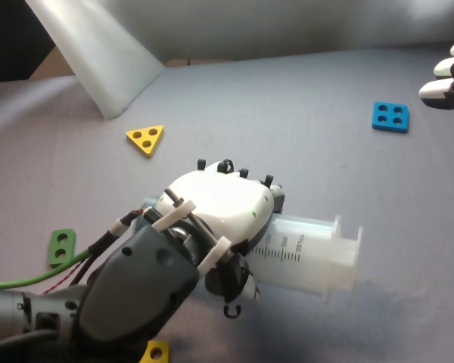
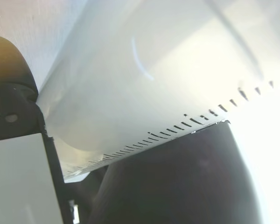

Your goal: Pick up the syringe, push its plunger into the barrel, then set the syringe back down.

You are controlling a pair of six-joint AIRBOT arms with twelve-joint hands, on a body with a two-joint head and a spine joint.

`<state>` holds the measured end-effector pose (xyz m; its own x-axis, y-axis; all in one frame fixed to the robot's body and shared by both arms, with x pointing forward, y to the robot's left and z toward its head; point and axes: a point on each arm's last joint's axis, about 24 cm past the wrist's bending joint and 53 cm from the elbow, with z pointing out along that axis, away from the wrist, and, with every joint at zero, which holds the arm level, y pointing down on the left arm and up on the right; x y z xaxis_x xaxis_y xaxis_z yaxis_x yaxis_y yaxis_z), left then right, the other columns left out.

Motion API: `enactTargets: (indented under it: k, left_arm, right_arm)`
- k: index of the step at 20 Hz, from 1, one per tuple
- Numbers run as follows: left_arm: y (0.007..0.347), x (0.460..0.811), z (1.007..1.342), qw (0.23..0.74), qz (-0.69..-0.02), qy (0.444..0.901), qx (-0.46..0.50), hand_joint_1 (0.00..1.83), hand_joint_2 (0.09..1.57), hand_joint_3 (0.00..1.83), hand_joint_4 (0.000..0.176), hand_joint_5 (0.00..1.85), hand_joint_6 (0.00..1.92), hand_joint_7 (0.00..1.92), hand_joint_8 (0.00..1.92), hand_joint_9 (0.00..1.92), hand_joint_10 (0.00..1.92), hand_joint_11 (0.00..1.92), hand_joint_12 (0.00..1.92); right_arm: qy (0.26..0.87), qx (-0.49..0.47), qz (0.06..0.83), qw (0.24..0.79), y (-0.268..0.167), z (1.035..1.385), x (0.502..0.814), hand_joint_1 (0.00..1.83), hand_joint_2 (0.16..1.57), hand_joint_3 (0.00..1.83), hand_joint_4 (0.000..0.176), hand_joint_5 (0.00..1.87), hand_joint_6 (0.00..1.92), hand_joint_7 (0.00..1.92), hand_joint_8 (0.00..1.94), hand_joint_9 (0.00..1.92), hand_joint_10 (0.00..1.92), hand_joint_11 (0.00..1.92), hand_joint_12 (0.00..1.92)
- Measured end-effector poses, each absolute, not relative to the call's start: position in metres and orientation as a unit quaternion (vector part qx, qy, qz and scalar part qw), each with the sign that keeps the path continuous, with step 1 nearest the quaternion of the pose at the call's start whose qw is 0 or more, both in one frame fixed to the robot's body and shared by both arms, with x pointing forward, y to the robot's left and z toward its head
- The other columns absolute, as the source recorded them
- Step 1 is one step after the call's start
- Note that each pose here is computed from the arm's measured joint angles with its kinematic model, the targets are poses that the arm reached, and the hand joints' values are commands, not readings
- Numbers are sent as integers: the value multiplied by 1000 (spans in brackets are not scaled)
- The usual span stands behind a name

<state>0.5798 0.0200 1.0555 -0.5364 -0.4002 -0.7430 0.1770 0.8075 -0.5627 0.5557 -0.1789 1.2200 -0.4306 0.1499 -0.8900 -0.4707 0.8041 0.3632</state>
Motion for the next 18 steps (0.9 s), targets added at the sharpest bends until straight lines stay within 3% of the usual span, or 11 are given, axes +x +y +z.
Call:
enactTargets:
  k: [2, 3, 4, 5, 6, 7, 8, 9, 11, 15, 18]
  left_arm:
    - [21, 580, 1055, 478, -302, 822, -70, 870, 1121, 0, 0, 221, 614, 184, 858, 175, 924, 0, 1150]
    - [21, 580, 1056, 480, -302, 821, -70, 874, 1069, 0, 0, 279, 427, 269, 616, 250, 696, 0, 1075]
    - [22, 581, 1057, 482, -301, 820, -69, 874, 1069, 0, 0, 279, 427, 269, 616, 250, 696, 0, 1075]
    - [22, 581, 1058, 486, -301, 818, -68, 830, 964, 0, 0, 288, 95, 343, 165, 304, 268, 0, 841]
    - [22, 582, 1058, 486, -301, 818, -69, 830, 964, 0, 0, 288, 95, 343, 165, 304, 268, 0, 841]
    - [22, 582, 1058, 486, -301, 818, -69, 788, 881, 0, 0, 156, 7, 201, 25, 205, 40, 0, 534]
    - [22, 582, 1059, 487, -301, 817, -68, 720, 838, 0, 0, 93, 2, 132, 8, 151, 8, 0, 422]
    - [21, 582, 1061, 488, -303, 816, -65, 636, 781, 0, 0, 18, 0, 26, 1, 29, 1, 0, 190]
    - [14, 585, 1071, 496, -312, 808, -55, 484, 666, 0, 0, 0, 0, 0, 0, 0, 0, 0, 15]
    - [-4, 598, 1099, 504, -348, 790, -18, 464, 653, 0, 0, 0, 0, 0, 0, 0, 0, 0, 2]
    - [-14, 598, 1115, 490, -388, 781, 12, 209, 637, 0, 0, 0, 0, 0, 0, 0, 0, 0, 0]
  right_arm:
    - [792, -102, 297, 523, -178, 1220, 555, 0, 1309, 0, 0, 270, 5, 220, 7, 163, 5, 0, 317]
    - [792, -102, 297, 523, -178, 1220, 555, 0, 1309, 0, 0, 287, 8, 238, 8, 179, 9, 0, 344]
    - [792, -103, 298, 523, -177, 1220, 555, 0, 1309, 0, 0, 287, 8, 238, 8, 179, 9, 0, 344]
    - [792, -103, 298, 523, -177, 1220, 555, 0, 1301, 0, 0, 294, 6, 250, 6, 186, 7, 0, 370]
    - [792, -103, 298, 523, -177, 1220, 555, 0, 1301, 0, 0, 294, 6, 250, 6, 186, 7, 0, 370]
    - [792, -103, 298, 523, -177, 1220, 555, 0, 1295, 0, 0, 293, 10, 245, 7, 178, 13, 0, 325]
    - [792, -102, 298, 523, -177, 1220, 555, 0, 1296, 0, 0, 297, 8, 246, 4, 181, 10, 0, 348]
    - [792, -103, 298, 523, -177, 1220, 555, 0, 1296, 0, 0, 297, 7, 247, 3, 181, 9, 0, 353]
    - [792, -102, 298, 523, -177, 1220, 555, 0, 1295, 0, 0, 282, 0, 240, 0, 180, 8, 0, 353]
    - [792, -102, 298, 523, -177, 1220, 555, 0, 1295, 0, 0, 279, 0, 238, 0, 179, 7, 0, 353]
    - [792, -102, 298, 523, -177, 1220, 555, 0, 1296, 0, 0, 277, 4, 241, 4, 167, 1, 0, 307]
